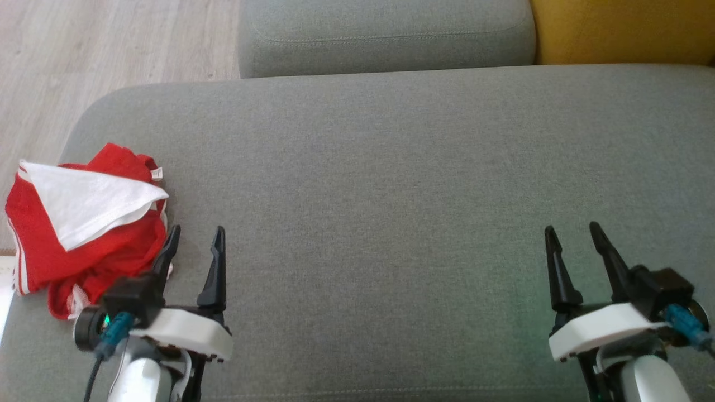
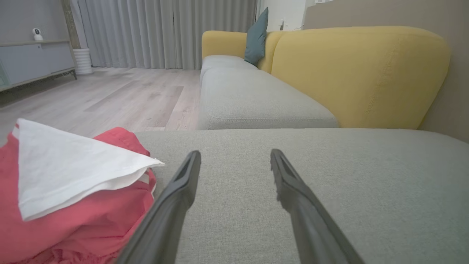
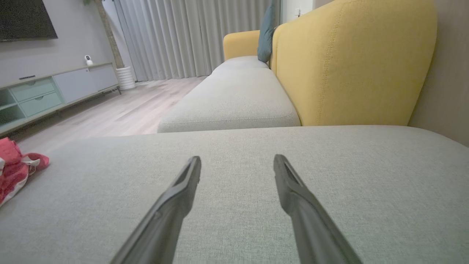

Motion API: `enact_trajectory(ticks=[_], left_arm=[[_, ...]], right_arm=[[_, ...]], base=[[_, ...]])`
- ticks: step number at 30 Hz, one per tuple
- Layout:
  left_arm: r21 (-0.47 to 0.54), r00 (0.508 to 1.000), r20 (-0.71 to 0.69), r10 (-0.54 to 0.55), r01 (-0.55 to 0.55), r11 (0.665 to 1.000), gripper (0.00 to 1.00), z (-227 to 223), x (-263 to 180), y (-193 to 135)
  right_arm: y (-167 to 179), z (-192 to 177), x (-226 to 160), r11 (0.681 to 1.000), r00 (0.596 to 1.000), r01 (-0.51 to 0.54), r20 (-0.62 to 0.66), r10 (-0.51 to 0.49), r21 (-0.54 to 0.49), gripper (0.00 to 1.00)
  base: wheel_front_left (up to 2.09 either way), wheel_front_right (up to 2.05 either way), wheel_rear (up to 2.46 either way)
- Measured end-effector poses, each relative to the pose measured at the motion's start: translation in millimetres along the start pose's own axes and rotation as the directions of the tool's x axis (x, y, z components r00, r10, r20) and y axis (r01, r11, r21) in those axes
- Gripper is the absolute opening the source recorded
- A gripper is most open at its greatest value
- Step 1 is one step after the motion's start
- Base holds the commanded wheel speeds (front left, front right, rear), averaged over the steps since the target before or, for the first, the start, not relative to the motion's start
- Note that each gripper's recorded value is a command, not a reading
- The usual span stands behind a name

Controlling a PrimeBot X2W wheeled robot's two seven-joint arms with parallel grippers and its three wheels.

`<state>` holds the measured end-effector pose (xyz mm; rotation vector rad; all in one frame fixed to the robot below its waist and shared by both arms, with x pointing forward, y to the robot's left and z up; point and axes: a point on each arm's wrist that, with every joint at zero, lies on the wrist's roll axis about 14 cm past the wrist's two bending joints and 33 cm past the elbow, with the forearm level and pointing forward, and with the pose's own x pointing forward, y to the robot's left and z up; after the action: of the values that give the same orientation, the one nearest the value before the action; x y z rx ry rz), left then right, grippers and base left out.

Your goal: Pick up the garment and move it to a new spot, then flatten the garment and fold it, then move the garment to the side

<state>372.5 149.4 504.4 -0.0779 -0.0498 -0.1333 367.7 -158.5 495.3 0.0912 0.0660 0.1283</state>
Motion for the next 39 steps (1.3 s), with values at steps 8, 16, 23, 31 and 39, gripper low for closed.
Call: enact_trajectory(ticks=[8, 16, 23, 31, 39], left_arm=[[0.065, 1.000, 0.006, -0.011, 0.010, 0.998, 1.00, 0.2, 0.1, -1.1], [0.063, 1.000, -0.001, -0.006, 0.006, 0.998, 1.00, -2.2, -0.3, -0.2], [0.063, 1.000, -0.004, -0.001, 0.001, 0.998, 1.00, -2.9, -1.5, 1.4], [0.049, 0.998, 0.003, 0.070, -0.070, 0.996, 1.00, -0.6, -9.9, 21.1], [0.051, 0.976, 0.036, 0.216, -0.218, 0.975, 1.00, 11.8, -31.1, 66.0]], right_arm=[[0.1, -2.8, -1.3, 0.998, 1.000, 0.002, -0.006, -0.002, -0.056, 1.00], [-0.9, -3.2, -1.3, 0.999, 1.000, 0.006, -0.006, -0.006, -0.053, 1.00], [-0.8, -2.1, -0.5, 0.999, 1.000, 0.006, 0.002, -0.006, -0.043, 1.00], [17.9, 0.7, 11.4, 0.997, 0.999, -0.053, 0.008, 0.054, -0.047, 1.00], [69.4, 4.8, 31.4, 0.977, 0.978, -0.206, 0.011, 0.207, -0.050, 1.00]], base=[[0.00, 0.00, 0.00], [0.00, 0.00, 0.00], [0.00, 0.00, 0.00], [0.00, 0.00, 0.00], [0.00, 0.00, 0.00]])
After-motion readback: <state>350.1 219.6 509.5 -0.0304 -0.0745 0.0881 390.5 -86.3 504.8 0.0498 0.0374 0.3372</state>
